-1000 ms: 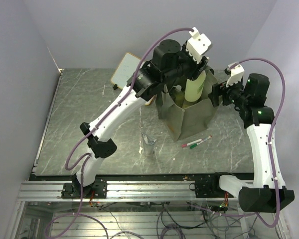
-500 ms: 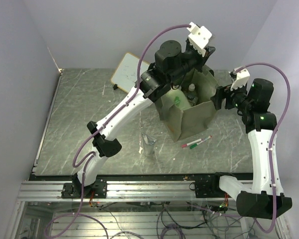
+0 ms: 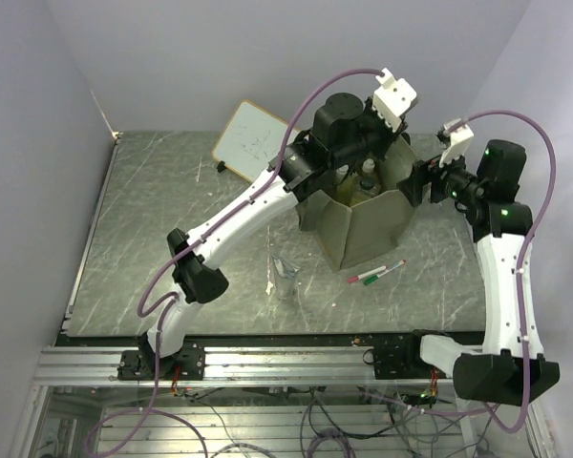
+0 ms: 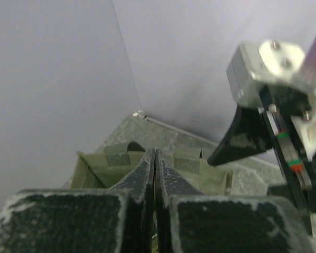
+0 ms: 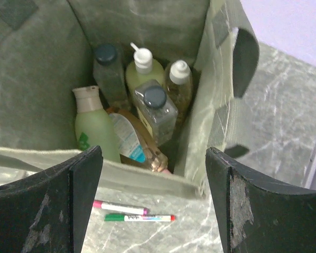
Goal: Place the personal care products into the canvas bag
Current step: Place the care product in the canvas bag.
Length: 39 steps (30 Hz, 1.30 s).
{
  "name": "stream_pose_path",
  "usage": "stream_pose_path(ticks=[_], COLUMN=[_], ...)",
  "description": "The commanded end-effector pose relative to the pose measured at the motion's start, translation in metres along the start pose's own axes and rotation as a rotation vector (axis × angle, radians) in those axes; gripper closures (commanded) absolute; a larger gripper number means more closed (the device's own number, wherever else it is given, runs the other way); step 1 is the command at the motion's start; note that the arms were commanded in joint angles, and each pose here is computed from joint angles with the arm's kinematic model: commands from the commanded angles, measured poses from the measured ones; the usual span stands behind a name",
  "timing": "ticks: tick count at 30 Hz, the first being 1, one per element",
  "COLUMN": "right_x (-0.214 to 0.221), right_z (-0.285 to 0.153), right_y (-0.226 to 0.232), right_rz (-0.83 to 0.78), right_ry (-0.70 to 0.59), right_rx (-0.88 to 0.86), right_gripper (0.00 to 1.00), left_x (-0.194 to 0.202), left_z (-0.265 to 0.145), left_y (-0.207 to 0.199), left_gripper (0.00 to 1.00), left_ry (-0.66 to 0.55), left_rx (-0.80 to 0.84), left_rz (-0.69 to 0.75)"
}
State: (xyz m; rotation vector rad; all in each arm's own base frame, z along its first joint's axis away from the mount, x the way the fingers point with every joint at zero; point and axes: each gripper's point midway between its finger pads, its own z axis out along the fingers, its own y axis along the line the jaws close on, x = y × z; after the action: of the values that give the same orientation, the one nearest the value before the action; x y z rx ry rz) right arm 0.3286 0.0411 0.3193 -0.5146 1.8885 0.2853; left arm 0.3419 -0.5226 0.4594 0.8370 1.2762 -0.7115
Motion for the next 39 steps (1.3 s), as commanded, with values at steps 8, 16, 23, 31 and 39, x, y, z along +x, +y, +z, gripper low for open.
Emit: stream_pose_path(ticks=[8, 16, 23, 31, 39], right_x=[-0.039, -0.040, -0.041, -0.041, -0.046], right_z=[0.022, 0.042, 0.061, 0.068, 0.065], right_y=[0.008, 0.032, 0.055, 0.067, 0.062], right_rz=[-0.048, -0.086, -0.131, -0.155, -0.163], right_ry=[-0.066, -0.039, -0.014, -0.003, -0.010], right_rx=[-0.164, -0.275, -0.313, -0.362, -0.327], right_gripper=[0.21, 0.25, 0.25, 0.27, 0.27], left_x=[-0.006, 0.025, 0.045, 0.065, 0.135], left_z=[-0.078, -0.125, -0.149, -0.169, -0.281], left_y=[0.054, 0.079, 0.061, 0.041, -0.004], left_gripper=[0.86, 0.68, 0.55, 0.38, 0.19], left_ry=[0.104, 0.209, 0.266, 0.331, 0.600], left_rx=[-0.005, 0.114, 0.250, 0.400, 0.715], left_rz=[0.060, 0.094, 0.133, 0.201, 0.482])
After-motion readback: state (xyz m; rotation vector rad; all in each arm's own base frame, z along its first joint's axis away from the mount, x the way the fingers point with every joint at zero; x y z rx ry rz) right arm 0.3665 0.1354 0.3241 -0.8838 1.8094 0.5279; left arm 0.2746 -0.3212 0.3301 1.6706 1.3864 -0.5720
